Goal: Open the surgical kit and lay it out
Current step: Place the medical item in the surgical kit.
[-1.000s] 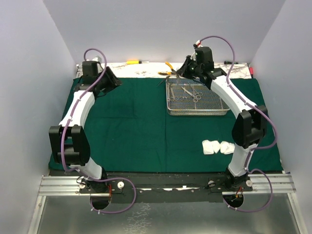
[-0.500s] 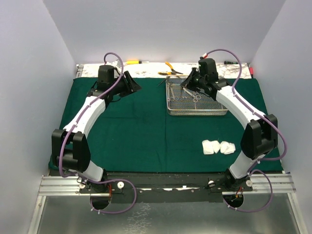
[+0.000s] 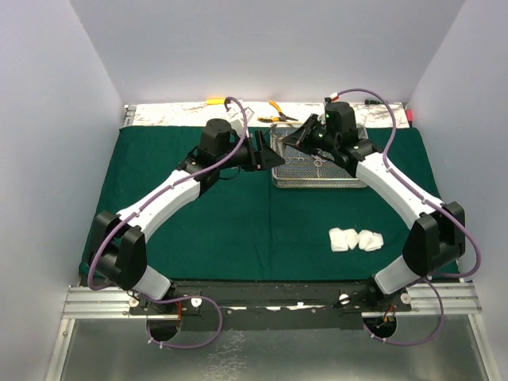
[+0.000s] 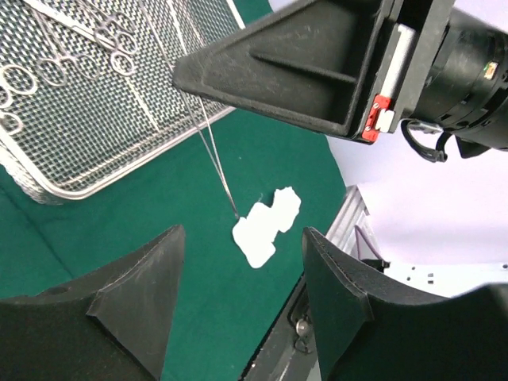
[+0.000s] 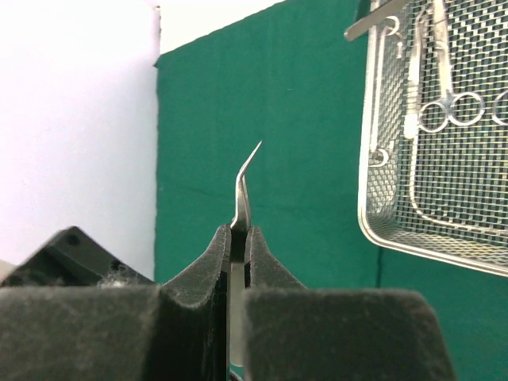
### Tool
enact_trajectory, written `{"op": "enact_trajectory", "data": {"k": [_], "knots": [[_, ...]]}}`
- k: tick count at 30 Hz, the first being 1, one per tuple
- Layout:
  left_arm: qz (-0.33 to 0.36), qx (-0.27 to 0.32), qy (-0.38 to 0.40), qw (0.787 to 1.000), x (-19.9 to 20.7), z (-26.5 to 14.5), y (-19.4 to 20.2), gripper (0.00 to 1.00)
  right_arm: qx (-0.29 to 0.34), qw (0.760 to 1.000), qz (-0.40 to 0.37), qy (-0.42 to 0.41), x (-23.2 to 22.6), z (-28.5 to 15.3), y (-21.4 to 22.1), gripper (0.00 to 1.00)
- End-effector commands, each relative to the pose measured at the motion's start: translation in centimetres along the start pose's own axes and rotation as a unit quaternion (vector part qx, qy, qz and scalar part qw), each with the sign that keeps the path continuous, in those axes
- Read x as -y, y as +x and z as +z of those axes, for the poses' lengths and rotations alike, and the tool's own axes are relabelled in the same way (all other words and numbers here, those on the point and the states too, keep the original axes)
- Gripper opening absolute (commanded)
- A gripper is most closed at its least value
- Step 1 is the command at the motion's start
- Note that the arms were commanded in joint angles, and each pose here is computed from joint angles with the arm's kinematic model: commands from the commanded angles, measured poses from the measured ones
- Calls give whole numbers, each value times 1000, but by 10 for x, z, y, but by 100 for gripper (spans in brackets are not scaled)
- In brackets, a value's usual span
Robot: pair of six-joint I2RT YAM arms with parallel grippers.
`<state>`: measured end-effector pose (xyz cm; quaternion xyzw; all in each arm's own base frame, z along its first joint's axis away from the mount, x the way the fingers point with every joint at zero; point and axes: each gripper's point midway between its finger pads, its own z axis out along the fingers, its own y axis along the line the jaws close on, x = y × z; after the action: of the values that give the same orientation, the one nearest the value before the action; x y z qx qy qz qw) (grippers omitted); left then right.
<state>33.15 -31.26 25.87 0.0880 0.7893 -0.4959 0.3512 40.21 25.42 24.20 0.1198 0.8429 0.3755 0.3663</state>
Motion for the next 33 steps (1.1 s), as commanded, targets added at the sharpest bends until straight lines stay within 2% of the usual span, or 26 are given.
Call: {"op": "enact_trajectory", "data": {"k": [1,7,10,13,17,19,21,24,26,29,33], "knots": [[-10,20,14,1000,15,8,1,63,5,999,17,-50,-31,-16,-1,1],[-23,7,8,1000,18,24,13,62,0,999,13,-47,-32,-21,10,1],[-30,9,0,1000,14,30,13,57,-4,999,12,-44,-32,-24,15,1],[-39,6,-3,999,12,32,15,41,-5,999,13,-44,-32,-27,19,1],[-53,3,1,999,15,29,17,0,-7,999,10,-41,-31,-31,20,1],[-57,0,16,998,25,25,16,0,-12,999,3,-44,-33,-35,22,1],[-57,2,25,998,33,20,14,0,-11,999,-3,-52,-36,-42,22,13],[-52,1,46,998,48,10,12,0,8,997,-15,-74,-45,-60,18,45],[-51,-6,66,996,60,4,11,0,32,994,-22,-98,-53,-74,13,59],[-56,-12,103,993,82,-6,8,0,68,986,-28,-151,-70,-99,7,68],[-68,-12,176,982,119,-23,-1,0,88,969,-34,-230,-98,-125,4,70]]}}
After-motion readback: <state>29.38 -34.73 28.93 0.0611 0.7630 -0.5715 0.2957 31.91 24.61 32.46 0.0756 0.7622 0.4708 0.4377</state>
